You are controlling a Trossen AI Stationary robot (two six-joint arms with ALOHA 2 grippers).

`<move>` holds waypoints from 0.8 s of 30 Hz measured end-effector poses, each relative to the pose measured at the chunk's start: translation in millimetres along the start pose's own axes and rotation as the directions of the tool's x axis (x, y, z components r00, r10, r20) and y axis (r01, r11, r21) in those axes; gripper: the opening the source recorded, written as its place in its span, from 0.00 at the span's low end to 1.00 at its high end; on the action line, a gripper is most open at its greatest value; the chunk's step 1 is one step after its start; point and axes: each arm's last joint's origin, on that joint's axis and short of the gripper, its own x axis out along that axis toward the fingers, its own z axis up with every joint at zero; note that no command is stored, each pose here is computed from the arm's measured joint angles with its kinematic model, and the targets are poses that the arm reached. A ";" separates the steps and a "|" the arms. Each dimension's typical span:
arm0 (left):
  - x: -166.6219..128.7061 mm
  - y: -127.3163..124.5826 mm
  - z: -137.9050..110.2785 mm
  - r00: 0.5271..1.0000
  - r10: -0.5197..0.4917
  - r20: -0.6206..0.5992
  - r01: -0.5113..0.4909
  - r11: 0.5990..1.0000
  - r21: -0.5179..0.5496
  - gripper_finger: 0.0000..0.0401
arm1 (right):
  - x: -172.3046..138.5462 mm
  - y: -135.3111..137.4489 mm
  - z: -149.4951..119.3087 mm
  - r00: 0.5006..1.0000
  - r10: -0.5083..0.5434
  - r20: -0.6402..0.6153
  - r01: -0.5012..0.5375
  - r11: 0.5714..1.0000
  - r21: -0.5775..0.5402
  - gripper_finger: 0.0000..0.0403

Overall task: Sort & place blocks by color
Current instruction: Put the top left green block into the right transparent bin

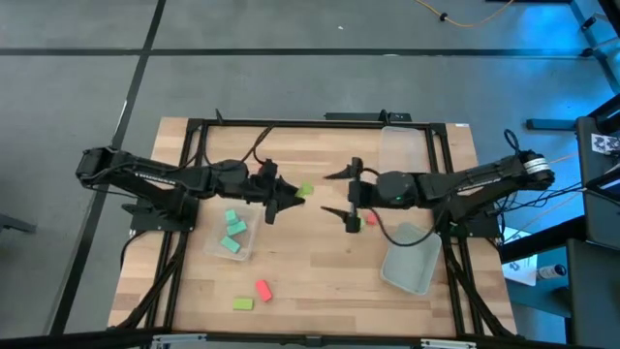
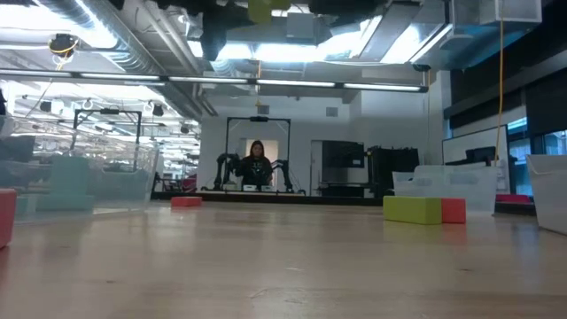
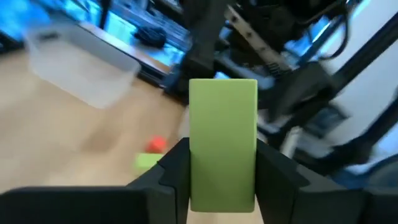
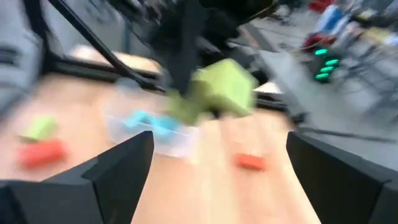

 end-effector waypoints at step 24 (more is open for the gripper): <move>4.1 1.5 -1.7 0.991 -0.114 -0.070 0.089 0.950 -0.300 0.30 | 38.5 11.2 14.1 1.000 -0.004 0.009 0.006 0.965 -0.262 0.51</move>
